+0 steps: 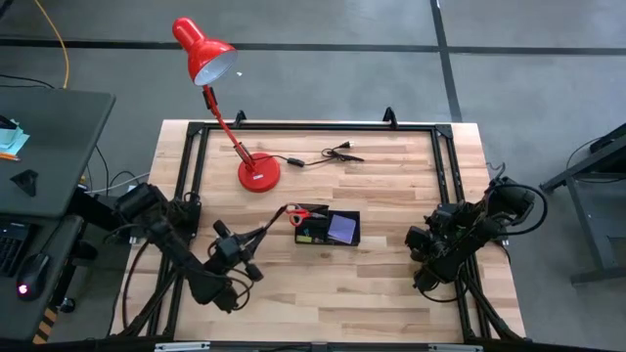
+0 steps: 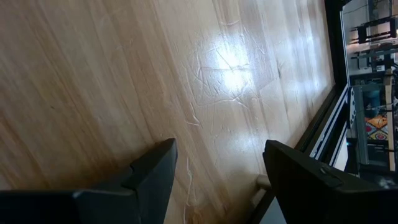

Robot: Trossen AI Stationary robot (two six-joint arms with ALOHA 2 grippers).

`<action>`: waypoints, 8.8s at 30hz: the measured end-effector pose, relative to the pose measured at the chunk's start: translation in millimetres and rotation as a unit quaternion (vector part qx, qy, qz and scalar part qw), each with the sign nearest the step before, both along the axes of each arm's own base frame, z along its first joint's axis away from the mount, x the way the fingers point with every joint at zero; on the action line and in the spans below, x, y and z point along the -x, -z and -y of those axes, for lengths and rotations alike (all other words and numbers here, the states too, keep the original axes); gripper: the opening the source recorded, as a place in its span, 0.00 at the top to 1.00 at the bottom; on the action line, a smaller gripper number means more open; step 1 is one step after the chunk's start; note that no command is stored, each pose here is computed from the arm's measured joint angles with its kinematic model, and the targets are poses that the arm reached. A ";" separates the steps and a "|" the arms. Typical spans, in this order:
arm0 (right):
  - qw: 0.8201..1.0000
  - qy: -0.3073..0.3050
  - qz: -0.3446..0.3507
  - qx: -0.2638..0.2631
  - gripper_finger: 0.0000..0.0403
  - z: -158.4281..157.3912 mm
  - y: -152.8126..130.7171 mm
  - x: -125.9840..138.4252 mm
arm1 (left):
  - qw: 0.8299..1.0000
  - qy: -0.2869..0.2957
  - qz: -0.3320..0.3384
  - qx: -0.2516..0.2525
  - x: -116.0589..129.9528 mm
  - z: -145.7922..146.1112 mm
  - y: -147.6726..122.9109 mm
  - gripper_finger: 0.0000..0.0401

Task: Pick and place office supplies into organizer
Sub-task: Put the black pen into the black desk organizer, then return to Home Position

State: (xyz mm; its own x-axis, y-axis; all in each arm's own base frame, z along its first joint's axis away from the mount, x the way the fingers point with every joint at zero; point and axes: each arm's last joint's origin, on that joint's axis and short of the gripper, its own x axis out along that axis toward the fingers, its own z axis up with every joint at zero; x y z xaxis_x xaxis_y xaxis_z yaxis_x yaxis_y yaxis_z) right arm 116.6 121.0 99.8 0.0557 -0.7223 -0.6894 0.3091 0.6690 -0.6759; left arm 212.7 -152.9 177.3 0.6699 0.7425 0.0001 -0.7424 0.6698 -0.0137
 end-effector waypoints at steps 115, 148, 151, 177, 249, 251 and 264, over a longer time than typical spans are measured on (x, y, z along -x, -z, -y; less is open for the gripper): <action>0.663 -0.396 0.547 -0.324 0.50 50.6 -139.7 -247.1 | 0.999 0.041 0.012 0.019 -14.0 47.0 -5.2 0.93; 0.674 -0.371 0.561 -0.306 0.67 55.3 -144.5 -271.8 | 0.999 0.041 0.012 0.015 -15.9 48.6 -4.6 0.91; 0.671 -0.377 0.553 -0.319 0.71 55.4 -138.0 -275.2 | 0.999 0.041 0.011 0.014 -15.9 48.6 -4.7 0.92; 0.647 -0.401 0.557 -0.333 0.93 55.4 -144.9 -277.3 | 0.999 0.041 0.006 0.012 -15.8 48.4 -4.4 0.87; 0.876 -0.132 0.399 -0.236 0.91 86.9 -126.1 -234.7 | 0.998 0.041 -0.039 0.030 50.9 13.4 22.1 0.83; 0.876 -0.137 0.392 -0.244 0.90 89.5 -123.9 -235.7 | 0.998 0.041 -0.041 0.028 50.9 13.4 22.2 0.83; 0.891 -0.176 0.358 -0.217 0.48 82.8 -108.9 -242.1 | 0.998 0.040 -0.043 0.028 50.6 13.8 22.8 0.83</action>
State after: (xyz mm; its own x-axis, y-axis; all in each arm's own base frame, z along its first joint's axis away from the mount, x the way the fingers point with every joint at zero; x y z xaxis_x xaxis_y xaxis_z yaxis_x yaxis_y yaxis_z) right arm 358.7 38.2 208.8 0.7640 -0.2466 -0.5962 0.2762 0.9601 -0.0432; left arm 162.1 -166.7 154.4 0.7229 0.6836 -0.1006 -0.6864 0.7271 0.0088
